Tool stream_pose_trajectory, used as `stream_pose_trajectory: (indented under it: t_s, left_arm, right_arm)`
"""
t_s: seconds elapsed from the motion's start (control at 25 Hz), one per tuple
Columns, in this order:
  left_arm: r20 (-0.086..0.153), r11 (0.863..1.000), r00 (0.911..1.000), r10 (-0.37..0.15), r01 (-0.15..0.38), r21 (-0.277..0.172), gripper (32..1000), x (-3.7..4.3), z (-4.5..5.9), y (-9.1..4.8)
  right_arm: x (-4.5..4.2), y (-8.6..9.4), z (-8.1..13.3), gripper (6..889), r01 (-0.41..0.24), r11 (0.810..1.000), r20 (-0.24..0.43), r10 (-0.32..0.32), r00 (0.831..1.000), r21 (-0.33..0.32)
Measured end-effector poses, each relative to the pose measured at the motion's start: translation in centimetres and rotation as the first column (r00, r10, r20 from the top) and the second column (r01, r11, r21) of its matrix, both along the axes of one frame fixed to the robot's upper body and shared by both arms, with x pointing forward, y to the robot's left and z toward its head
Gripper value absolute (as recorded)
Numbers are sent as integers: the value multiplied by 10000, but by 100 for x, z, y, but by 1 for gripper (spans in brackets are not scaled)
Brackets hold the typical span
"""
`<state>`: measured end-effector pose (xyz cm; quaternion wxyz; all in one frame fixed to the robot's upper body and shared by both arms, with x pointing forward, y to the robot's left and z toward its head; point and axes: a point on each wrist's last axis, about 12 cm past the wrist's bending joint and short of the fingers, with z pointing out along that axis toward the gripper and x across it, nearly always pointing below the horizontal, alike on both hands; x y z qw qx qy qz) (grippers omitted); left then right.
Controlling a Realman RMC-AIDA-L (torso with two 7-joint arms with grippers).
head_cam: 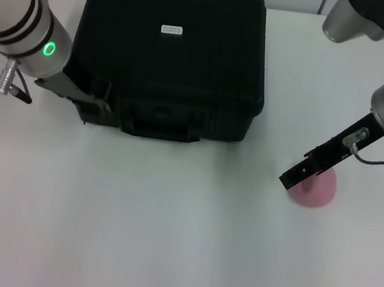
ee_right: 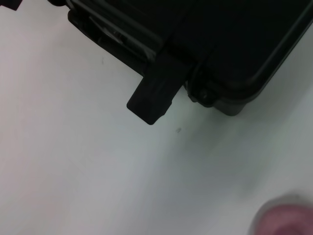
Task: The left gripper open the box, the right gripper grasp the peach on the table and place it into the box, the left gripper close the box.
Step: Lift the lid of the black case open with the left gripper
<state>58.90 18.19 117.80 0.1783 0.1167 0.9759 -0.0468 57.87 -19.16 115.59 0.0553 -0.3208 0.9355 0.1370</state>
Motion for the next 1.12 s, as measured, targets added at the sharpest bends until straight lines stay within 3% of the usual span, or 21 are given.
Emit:
stream_pose_trajectory:
  t_s: [0.56,0.76,0.8,1.12]
  left_arm:
    - [252,9999,9996,-160,161,-17,390,-33,112,-20]
    - [455,9996,9986,-264,265,-29,390,-49,187,-39]
    - [613,9996,9977,-294,294,20,390,-57,235,-45]
    - [1077,9990,9932,-438,432,78,391,-94,407,-73]
  right_arm:
    - [-2,2,4,823,-17,10000,-28,17,10000,-5]
    - [-4,2,4,822,-27,10000,-44,26,10000,-13]
    - [-4,3,4,822,-29,10000,-45,29,10000,-14]
    - [3,13,14,820,-59,10000,-17,59,10000,-15]
